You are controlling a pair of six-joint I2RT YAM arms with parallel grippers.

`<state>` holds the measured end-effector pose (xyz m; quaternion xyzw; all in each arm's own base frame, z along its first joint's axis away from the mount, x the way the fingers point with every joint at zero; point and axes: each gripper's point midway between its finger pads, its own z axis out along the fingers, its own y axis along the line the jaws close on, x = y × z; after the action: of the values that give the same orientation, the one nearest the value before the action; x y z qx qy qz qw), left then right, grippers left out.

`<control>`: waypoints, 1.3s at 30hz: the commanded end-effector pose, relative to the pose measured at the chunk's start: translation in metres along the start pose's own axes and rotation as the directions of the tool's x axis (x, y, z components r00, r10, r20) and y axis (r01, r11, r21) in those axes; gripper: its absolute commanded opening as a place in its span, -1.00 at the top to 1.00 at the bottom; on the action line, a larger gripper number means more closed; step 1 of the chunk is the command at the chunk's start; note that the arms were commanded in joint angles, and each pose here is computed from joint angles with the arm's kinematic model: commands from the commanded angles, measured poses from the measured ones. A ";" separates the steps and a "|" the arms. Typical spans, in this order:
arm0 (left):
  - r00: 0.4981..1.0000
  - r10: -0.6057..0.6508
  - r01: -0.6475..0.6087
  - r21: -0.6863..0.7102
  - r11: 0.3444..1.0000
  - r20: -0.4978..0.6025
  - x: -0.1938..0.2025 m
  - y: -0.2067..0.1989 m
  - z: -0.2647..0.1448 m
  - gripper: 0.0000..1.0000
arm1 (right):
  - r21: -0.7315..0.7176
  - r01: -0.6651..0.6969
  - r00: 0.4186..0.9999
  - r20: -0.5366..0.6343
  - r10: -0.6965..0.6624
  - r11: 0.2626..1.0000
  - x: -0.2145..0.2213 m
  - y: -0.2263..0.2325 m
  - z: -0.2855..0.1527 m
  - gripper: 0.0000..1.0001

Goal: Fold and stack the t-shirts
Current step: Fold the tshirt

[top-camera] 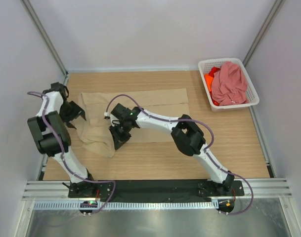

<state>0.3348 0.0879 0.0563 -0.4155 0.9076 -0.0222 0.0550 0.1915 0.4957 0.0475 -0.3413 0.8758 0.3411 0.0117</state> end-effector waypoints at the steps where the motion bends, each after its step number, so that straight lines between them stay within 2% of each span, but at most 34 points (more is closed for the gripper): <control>1: 0.977 -0.073 0.054 0.099 0.994 0.199 -0.016 0.001 -0.069 -0.34 | -0.032 0.059 0.990 0.128 -0.055 0.998 -0.042 0.030 -0.019 0.62; 3: 0.966 -0.102 0.074 0.124 0.989 0.238 -0.007 0.006 -0.089 -0.33 | -0.048 0.067 0.985 0.161 -0.058 0.997 -0.058 0.038 -0.020 0.53; 5: 0.963 -0.137 0.118 0.092 0.989 0.234 0.009 0.020 -0.084 -0.29 | -0.063 0.046 0.988 0.150 -0.036 0.997 -0.060 0.038 -0.005 0.47; 8: 0.950 -0.170 0.160 0.060 0.985 0.261 0.025 0.042 -0.086 -0.07 | -0.090 0.038 0.989 0.146 -0.024 0.995 -0.066 0.049 -0.001 0.38; 9: 0.955 -0.191 0.191 0.024 0.981 0.227 0.039 0.057 -0.070 0.12 | -0.090 0.027 0.990 0.142 -0.014 0.996 -0.064 0.049 -0.001 0.36; 11: 0.950 -0.229 0.223 0.053 0.973 0.215 0.048 0.065 -0.062 0.28 | -0.085 0.029 0.989 0.147 -0.016 0.996 -0.062 0.050 -0.005 0.34; 12: 0.951 -0.249 0.246 0.041 0.968 0.183 0.059 0.073 -0.051 0.45 | -0.079 0.028 0.989 0.146 -0.016 0.996 -0.059 0.050 -0.014 0.33; 13: 0.948 -0.269 0.264 0.052 0.963 0.169 0.062 0.077 -0.048 0.49 | -0.073 0.023 0.989 0.148 -0.012 0.997 -0.058 0.047 -0.019 0.32; 15: 0.942 -0.288 0.281 0.065 0.958 0.170 0.063 0.079 -0.044 0.50 | -0.065 -0.004 0.988 0.151 0.013 0.998 -0.053 0.042 -0.035 0.31; 16: 0.948 -0.289 0.275 0.113 0.955 0.134 0.071 0.071 -0.039 0.49 | -0.067 -0.020 0.985 0.168 0.031 0.998 -0.057 0.036 -0.045 0.31; 17: 0.945 -0.305 0.291 0.121 0.949 0.121 0.074 0.069 -0.036 0.42 | -0.068 -0.042 0.984 0.168 0.053 0.997 -0.053 0.033 -0.055 0.31; 20: 0.948 -0.312 0.306 0.099 0.947 0.057 0.085 0.070 -0.022 0.31 | -0.046 -0.102 0.976 0.188 0.108 0.994 -0.051 0.006 -0.079 0.31; 22: 0.952 -0.306 0.302 0.079 0.950 0.034 0.088 0.072 -0.014 0.29 | -0.051 -0.127 0.960 0.245 0.136 0.991 -0.059 -0.004 -0.111 0.31; 28: 0.955 -0.293 0.294 -0.005 0.956 0.047 0.080 0.084 0.000 0.44 | -0.022 -0.165 0.927 0.338 0.163 0.986 -0.051 -0.032 -0.168 0.31; 32: 0.960 -0.280 0.281 -0.038 0.959 0.022 0.081 0.087 0.007 0.44 | -0.003 -0.219 0.909 0.364 0.205 0.976 -0.037 -0.056 -0.189 0.31; 39: 0.962 -0.273 0.273 -0.045 0.961 0.011 0.076 0.085 0.020 0.25 | 0.035 -0.264 0.896 0.379 0.232 0.964 -0.018 -0.081 -0.205 0.31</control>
<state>0.2097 0.0744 0.0214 -0.5445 0.8384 -0.0144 0.0164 0.2965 0.3520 0.1536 -0.1510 0.9095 0.3650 0.1295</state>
